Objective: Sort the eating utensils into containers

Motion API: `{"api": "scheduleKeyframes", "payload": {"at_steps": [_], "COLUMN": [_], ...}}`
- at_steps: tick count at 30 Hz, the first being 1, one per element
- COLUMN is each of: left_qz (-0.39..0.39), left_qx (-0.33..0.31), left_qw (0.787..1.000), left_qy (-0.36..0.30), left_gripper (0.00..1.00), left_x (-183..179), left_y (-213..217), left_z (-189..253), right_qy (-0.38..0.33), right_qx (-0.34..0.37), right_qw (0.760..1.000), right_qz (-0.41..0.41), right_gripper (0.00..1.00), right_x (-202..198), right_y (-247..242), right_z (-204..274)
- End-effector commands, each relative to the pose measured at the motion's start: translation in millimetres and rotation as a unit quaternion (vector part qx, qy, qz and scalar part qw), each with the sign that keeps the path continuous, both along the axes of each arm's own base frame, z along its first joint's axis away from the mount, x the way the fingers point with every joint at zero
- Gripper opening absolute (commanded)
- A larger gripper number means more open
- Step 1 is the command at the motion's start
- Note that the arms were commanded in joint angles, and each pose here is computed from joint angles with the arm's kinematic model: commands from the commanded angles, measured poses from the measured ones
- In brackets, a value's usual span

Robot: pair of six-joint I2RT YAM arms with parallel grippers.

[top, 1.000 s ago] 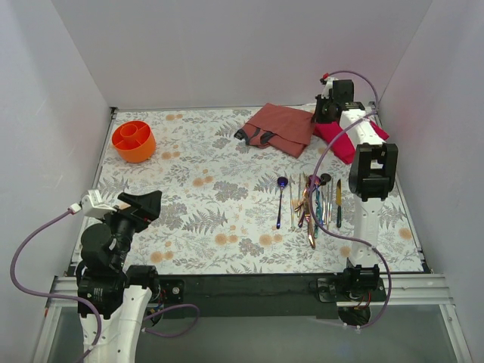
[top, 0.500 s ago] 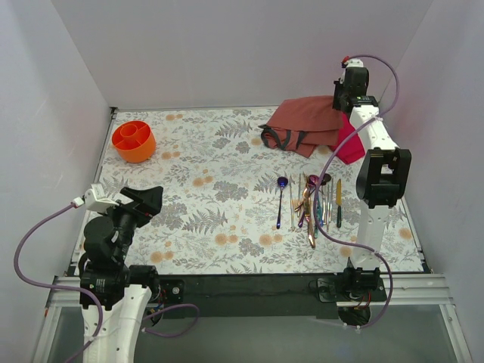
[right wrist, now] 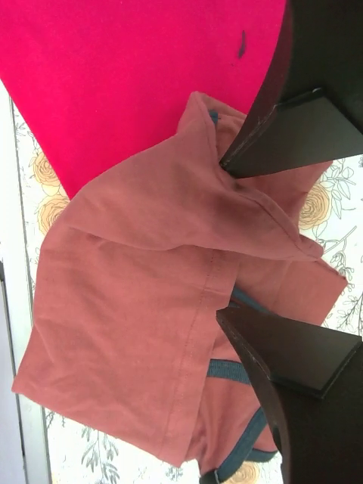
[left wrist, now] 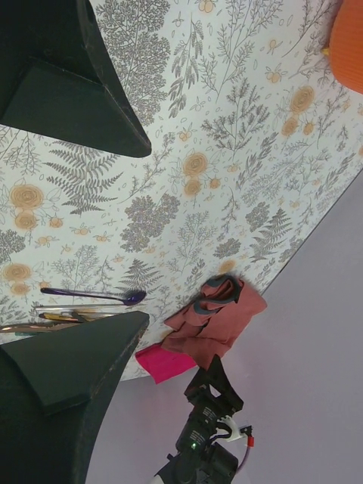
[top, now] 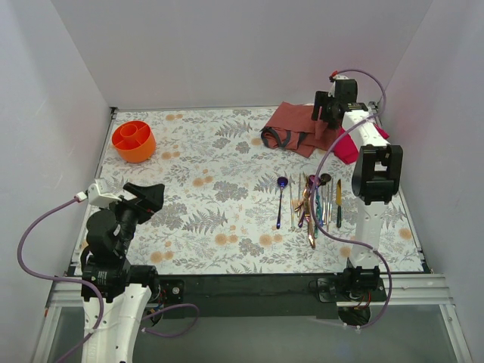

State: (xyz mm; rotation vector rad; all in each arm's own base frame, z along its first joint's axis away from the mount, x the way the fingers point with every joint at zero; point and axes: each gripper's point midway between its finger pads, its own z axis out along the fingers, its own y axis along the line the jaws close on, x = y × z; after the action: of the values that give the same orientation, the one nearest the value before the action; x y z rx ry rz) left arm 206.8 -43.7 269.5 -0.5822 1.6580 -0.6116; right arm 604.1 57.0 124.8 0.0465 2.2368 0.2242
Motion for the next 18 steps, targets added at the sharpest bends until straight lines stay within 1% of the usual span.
{"api": "scheduleKeyframes", "payload": {"at_steps": [1,3,5,7,9,11,13,14,16,17,18], "left_qz": [0.006,0.006,0.006,0.003,0.002,0.001,0.002,0.004,0.006,0.008,0.009], "left_qx": [0.006,0.006,0.004,0.002,0.002,0.002,0.001,0.001,0.001,0.001,0.002], "left_qw": [1.000,1.000,1.000,1.000,1.000,1.000,1.000,1.000,1.000,1.000,1.000], "left_qy": [-0.018,-0.015,-0.015,-0.014,-0.011,-0.009,-0.009,-0.006,-0.007,-0.008,-0.010], "left_gripper": [0.84,0.84,0.84,0.84,0.84,0.84,0.84,0.84,0.84,0.84,0.84], "left_x": [-2,-1,-1,-1,-1,-1,-3,-3,-5,-6,-7], "left_y": [3,3,3,2,1,1,1,2,2,3,4], "left_z": [13,12,13,16,16,19,21,20,21,22,24], "right_qy": [-0.040,-0.045,-0.047,-0.041,-0.035,-0.035,-0.067,-0.067,-0.085,-0.081,-0.097], "right_qx": [-0.041,-0.043,-0.024,-0.019,-0.002,0.021,0.022,0.023,-0.007,-0.022,-0.047], "right_qw": [0.998,0.998,0.995,0.994,0.995,0.997,0.997,0.997,0.996,0.996,0.992], "right_qz": [0.007,0.028,0.080,0.096,0.092,0.070,0.039,0.032,-0.004,-0.023,-0.063], "right_gripper": [0.78,0.78,0.77,0.75,0.74,0.73,0.74,0.75,0.77,0.77,0.79], "right_x": [1,-1,-4,-2,0,4,10,7,8,4,1], "right_y": [22,39,75,94,104,108,101,100,85,78,61], "right_z": [35,36,31,18,9,7,23,21,35,31,47]}}
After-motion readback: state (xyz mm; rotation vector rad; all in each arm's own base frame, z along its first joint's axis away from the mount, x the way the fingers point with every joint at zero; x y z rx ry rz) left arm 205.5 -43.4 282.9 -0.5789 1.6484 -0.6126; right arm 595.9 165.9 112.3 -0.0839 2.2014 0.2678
